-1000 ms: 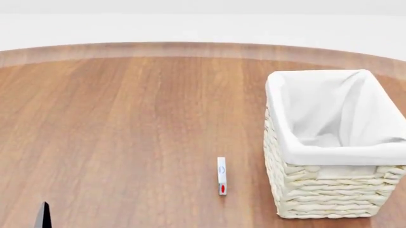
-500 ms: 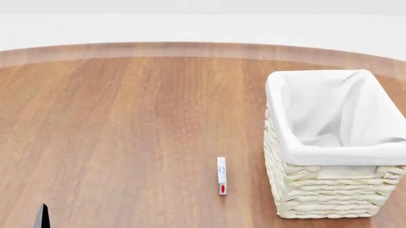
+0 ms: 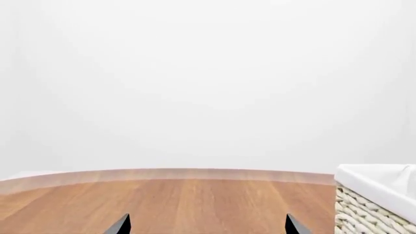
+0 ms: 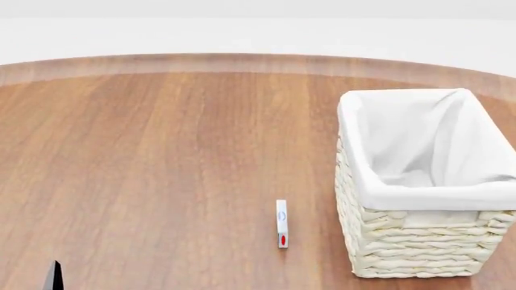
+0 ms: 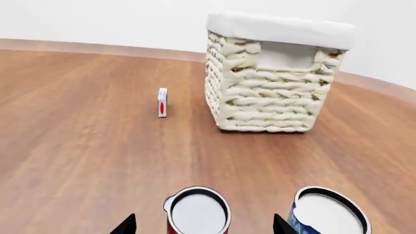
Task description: Pick up the tomato sauce, and put it in the basket.
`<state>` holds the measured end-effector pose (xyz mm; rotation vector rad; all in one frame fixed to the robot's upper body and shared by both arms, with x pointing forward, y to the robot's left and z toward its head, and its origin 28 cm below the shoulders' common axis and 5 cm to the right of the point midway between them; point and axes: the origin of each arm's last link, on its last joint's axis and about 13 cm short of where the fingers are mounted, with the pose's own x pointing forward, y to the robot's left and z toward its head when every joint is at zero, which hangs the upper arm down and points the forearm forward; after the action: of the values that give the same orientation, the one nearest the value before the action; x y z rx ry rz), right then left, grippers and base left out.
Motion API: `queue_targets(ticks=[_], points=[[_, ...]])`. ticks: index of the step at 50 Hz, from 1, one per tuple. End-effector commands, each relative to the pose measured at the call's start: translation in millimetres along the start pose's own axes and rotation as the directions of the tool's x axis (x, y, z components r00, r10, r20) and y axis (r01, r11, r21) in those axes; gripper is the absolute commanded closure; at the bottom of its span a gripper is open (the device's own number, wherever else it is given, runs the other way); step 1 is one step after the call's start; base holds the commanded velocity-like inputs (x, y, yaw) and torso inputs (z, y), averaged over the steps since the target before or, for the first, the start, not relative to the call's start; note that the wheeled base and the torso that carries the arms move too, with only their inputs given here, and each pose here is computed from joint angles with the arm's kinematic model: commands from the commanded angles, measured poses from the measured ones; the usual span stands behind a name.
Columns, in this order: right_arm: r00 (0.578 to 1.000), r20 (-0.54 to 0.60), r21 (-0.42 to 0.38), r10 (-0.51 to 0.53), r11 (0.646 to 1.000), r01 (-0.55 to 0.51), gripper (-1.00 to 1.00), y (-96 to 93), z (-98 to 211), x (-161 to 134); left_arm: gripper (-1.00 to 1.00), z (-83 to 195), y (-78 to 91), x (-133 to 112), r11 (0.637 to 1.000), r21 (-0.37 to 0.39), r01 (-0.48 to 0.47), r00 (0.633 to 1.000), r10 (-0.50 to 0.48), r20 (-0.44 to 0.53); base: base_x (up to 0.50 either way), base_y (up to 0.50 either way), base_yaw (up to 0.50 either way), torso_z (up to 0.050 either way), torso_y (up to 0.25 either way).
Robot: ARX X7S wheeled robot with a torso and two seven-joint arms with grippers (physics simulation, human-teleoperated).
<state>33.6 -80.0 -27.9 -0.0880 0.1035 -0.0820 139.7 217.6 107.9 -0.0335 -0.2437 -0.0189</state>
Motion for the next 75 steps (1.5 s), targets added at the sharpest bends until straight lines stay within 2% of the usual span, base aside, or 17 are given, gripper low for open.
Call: queue_targets(ticks=[1, 17, 39, 75], points=[[0.998, -0.042, 0.009, 0.036, 0.999, -0.035, -1.0, 1.0, -8.2, 3.1, -1.0, -1.8, -0.2, 0.2, 1.0, 0.0, 0.002, 1.0, -0.002, -0.004, 0.0, 0.0, 0.0, 0.0, 0.0], [0.996, -0.085, 0.027, 0.02, 0.999, -0.017, -1.0, -1.9, -19.8, 12.9, -1.0, -3.9, 0.5, 0.2, 1.0, 0.003, -0.002, 1.0, 0.002, -0.008, 0.0, 0.0, 0.0, 0.0, 0.0], [0.992, -0.12, 0.012, 0.024, 1.0, -0.023, -1.0, -3.0, -30.1, 25.5, -1.0, -6.8, 0.9, -0.8, 1.0, 0.001, -0.003, 1.0, 0.003, -0.014, 0.0, 0.0, 0.0, 0.0, 0.0], [0.984, -0.171, 0.008, 0.058, 0.998, -0.057, -1.0, 2.1, -41.4, 39.6, -1.0, -8.5, 0.6, -0.1, 1.0, 0.007, 0.0, 1.0, 0.001, -0.016, 0.0, 0.0, 0.0, 0.0, 0.0]])
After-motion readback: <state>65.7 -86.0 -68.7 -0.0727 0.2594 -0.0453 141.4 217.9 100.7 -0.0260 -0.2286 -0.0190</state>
